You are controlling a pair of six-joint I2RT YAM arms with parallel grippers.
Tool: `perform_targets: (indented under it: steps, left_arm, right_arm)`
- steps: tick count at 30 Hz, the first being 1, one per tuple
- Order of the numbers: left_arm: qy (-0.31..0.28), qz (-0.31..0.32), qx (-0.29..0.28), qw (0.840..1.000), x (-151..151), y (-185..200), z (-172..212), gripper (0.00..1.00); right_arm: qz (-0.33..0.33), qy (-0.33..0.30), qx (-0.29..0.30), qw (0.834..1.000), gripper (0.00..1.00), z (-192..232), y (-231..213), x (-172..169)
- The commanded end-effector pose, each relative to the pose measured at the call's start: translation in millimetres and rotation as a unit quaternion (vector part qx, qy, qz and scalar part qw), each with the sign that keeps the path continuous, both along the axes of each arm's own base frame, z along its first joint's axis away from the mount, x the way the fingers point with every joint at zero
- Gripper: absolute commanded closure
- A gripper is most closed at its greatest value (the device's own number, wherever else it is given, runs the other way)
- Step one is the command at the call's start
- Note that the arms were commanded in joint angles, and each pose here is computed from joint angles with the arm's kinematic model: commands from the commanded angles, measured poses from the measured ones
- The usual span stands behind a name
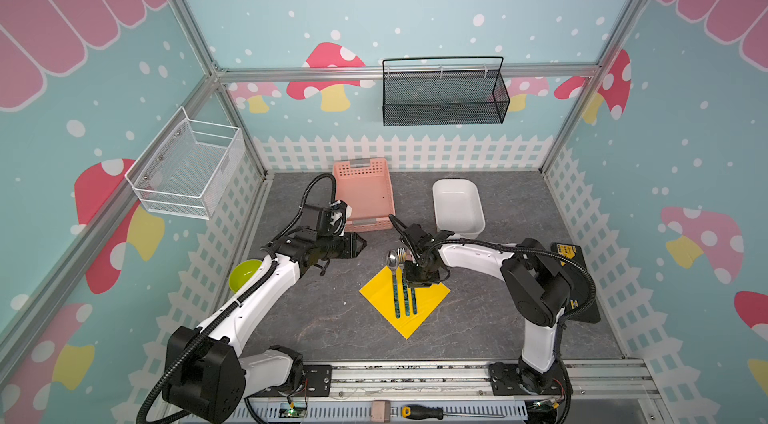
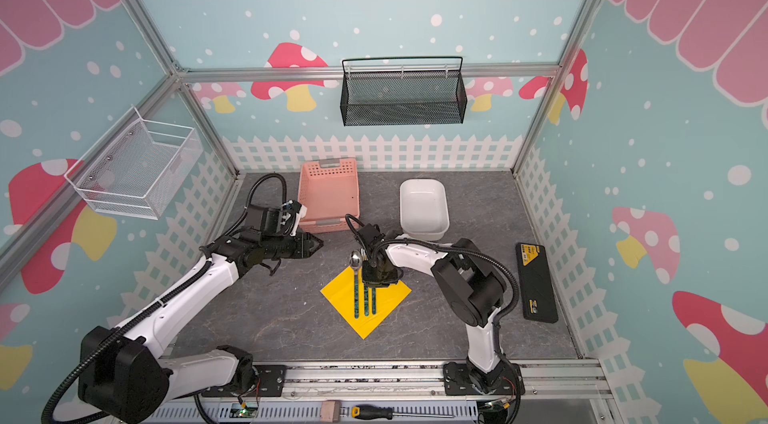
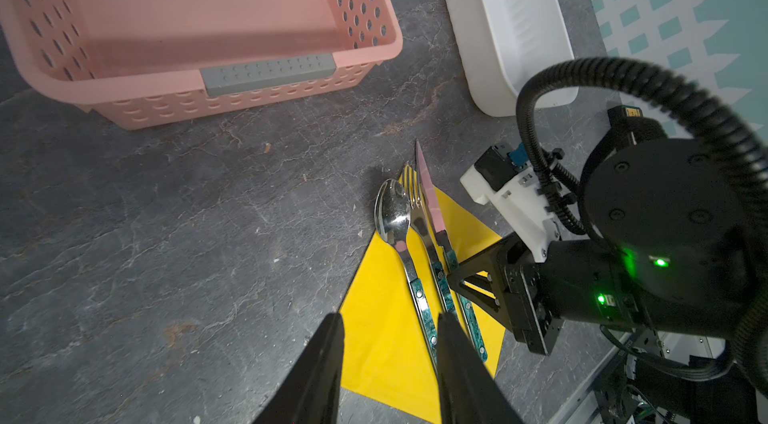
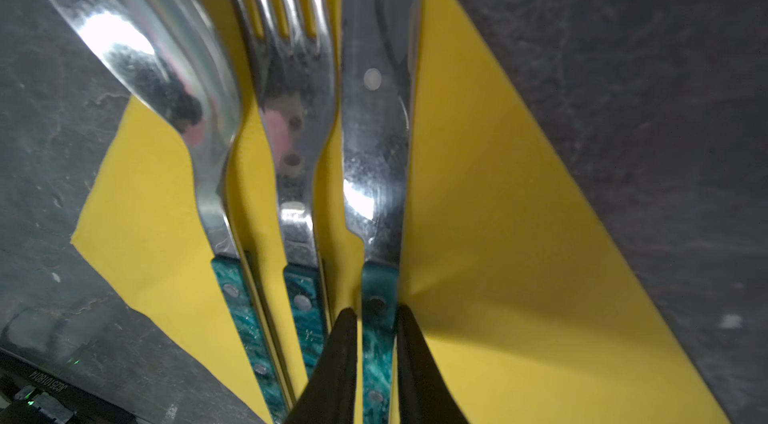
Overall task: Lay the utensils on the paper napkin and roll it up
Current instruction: 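Lower the knife with the right gripper onto the napkin next to the fork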
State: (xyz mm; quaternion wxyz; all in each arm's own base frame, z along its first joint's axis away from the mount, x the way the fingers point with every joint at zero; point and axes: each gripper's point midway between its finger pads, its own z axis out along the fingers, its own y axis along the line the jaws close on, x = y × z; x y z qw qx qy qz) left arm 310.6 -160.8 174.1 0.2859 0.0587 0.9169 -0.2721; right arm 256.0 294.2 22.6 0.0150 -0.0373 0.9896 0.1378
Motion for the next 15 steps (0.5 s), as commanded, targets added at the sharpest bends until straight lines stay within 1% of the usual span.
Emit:
perform_targets:
  steps: [1,6,15]
  left_arm:
    - [-0.009,-0.001,0.005,1.0,4.1,-0.8,7.8,0.61]
    - [-0.009,-0.003,0.006,1.0,3.8,-2.1,7.7,0.61]
    - [-0.008,-0.004,0.006,1.0,3.4,-2.6,7.1,0.61]
  right_arm:
    - [-0.002,0.003,-0.01,1.0,0.79,-2.9,1.9,0.6]
    - [-0.001,0.0,-0.013,1.0,0.85,-1.7,1.0,2.1]
    - [0.003,-0.008,-0.025,1.0,0.88,2.2,-1.0,6.6]
